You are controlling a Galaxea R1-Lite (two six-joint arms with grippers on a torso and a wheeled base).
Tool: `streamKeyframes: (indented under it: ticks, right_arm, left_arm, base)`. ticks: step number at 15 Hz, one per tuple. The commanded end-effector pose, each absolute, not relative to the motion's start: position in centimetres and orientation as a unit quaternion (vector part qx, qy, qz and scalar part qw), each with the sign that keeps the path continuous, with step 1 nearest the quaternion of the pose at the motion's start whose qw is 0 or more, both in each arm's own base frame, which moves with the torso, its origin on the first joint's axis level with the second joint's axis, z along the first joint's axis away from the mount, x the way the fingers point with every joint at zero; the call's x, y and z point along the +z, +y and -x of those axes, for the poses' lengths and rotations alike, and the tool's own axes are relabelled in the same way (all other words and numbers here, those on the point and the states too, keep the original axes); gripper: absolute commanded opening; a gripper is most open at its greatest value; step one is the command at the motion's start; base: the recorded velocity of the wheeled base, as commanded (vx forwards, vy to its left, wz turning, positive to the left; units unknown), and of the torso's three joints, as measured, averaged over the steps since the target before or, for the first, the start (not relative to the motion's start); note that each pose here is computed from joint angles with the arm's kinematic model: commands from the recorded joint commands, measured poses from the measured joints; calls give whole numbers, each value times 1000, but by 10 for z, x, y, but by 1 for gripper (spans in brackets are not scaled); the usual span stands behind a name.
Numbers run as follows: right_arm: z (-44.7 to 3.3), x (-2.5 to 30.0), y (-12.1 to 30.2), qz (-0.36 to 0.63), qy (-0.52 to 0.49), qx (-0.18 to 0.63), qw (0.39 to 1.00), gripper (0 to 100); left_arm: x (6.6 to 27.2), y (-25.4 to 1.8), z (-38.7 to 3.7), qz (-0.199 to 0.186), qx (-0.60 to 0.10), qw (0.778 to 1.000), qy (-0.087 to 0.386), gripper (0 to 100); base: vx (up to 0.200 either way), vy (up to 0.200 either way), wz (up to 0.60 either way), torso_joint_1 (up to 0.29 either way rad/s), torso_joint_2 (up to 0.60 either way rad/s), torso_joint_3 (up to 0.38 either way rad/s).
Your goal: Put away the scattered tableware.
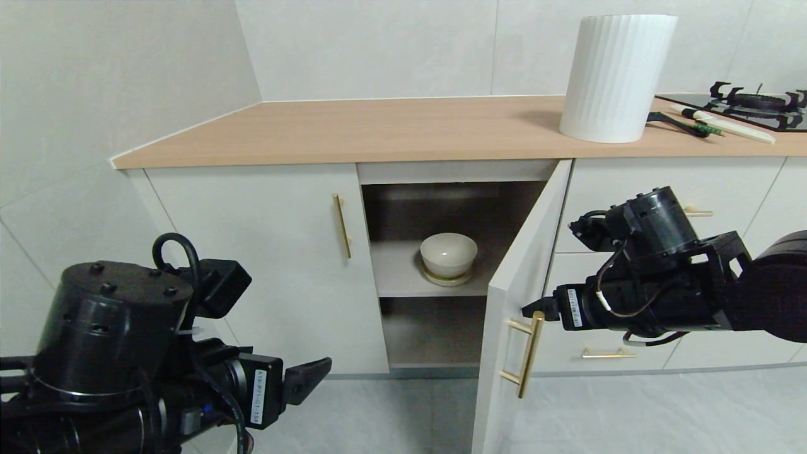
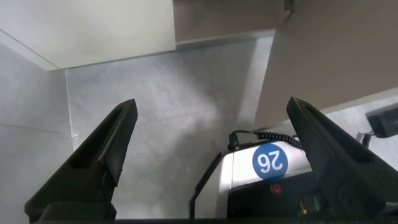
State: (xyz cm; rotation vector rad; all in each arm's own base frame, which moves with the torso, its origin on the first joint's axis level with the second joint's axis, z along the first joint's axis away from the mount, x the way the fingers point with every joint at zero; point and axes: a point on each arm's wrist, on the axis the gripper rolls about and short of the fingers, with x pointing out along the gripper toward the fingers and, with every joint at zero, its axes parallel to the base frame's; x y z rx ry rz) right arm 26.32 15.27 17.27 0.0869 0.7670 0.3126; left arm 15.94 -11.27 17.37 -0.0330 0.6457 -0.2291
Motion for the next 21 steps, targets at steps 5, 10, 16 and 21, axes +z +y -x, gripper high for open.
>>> streamKeyframes:
  ticks: [5,10,16,21]
  right_arm:
    - [-291,148,169,-107,354,134,919,100]
    - [-301,138,174,-127,342,132,922,100]
    - [-307,136,177,-150,329,129,923,100]
    - [-324,126,185,-193,294,113,929,100]
  left_arm:
    - [171,-114,-161,17,-112,942,317,100]
    - [170,-114,-160,16,-112,941,319,100]
    - [168,-114,-162,12,-110,940,324,100]
    - [167,-114,-162,12,-110,939,324,100]
  base:
    - [0,0,0,0,0,0]
    - [120,0,0,-1,0,0]
    - [33,0,0,0,1,0]
    - [0,0,0,0,0,0]
